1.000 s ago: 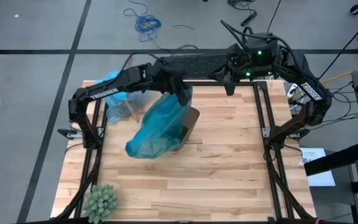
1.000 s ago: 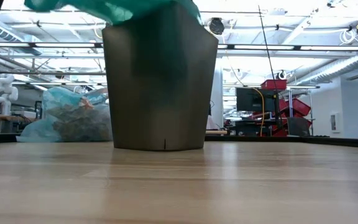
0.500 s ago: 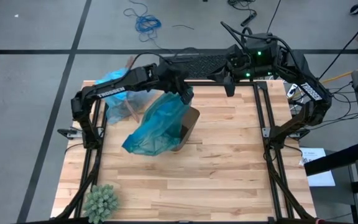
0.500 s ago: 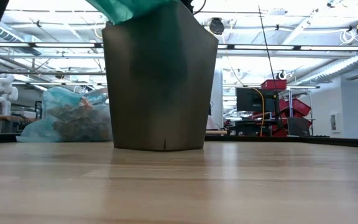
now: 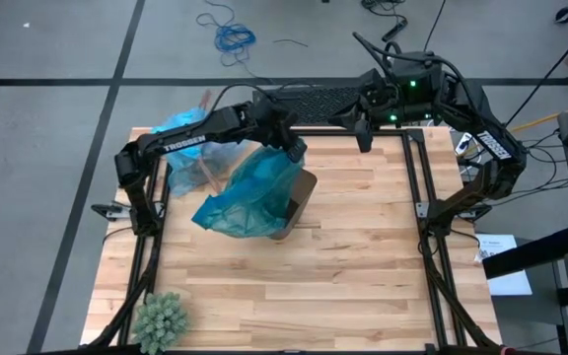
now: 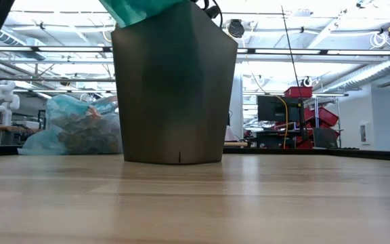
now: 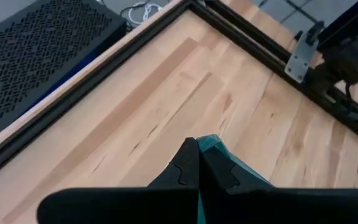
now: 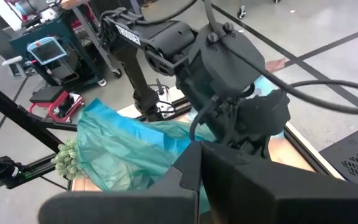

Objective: Place trash/remove bag and relplace
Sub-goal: Insert the blue trash bag into the black trash bin

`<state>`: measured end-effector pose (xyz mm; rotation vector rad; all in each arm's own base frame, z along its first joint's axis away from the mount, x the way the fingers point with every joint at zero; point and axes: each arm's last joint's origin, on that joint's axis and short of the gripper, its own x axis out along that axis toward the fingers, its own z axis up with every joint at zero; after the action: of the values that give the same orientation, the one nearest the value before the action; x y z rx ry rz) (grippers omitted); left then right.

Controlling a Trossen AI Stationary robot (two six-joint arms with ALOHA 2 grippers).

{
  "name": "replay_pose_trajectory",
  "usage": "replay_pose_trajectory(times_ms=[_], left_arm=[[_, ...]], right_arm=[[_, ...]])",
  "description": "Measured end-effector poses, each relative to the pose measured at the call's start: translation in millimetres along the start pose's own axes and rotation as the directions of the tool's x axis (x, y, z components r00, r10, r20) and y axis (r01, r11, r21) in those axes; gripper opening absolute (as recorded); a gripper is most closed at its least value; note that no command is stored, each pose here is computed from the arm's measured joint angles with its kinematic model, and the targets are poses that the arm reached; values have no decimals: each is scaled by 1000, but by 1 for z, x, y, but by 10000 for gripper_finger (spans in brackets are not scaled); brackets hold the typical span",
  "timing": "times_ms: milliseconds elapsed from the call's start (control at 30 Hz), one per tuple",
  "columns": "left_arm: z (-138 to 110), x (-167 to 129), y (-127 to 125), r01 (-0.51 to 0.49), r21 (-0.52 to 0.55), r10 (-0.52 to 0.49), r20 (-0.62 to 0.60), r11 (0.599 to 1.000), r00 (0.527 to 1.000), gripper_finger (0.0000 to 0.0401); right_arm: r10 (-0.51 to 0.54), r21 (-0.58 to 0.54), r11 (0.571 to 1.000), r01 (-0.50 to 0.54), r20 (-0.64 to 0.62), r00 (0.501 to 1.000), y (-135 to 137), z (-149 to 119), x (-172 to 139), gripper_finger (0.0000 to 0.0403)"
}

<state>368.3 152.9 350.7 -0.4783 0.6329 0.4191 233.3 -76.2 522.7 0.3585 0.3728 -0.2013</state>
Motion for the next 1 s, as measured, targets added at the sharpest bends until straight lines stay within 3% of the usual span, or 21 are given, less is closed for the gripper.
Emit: replay_pose_trajectory(times_ms=[333,533,767,1000], left_arm=[[1,2,7,9,-7,-9,-1,1000,1000,5],[17,-11,4,98,3,-98,42,995,994,65],[39,-33,5,104,22,-106,130,994,986,154],[59,-56,14,85,33,-90,212,996,973,182]], right_arm=[[10,-22,1000,-9,27,1000,1,3,0,1],[37,-68,997,-35,24,999,2,3,0,36],[39,-95,995,-36,24,999,2,3,0,105],[39,-102,994,-36,25,999,2,3,0,150]])
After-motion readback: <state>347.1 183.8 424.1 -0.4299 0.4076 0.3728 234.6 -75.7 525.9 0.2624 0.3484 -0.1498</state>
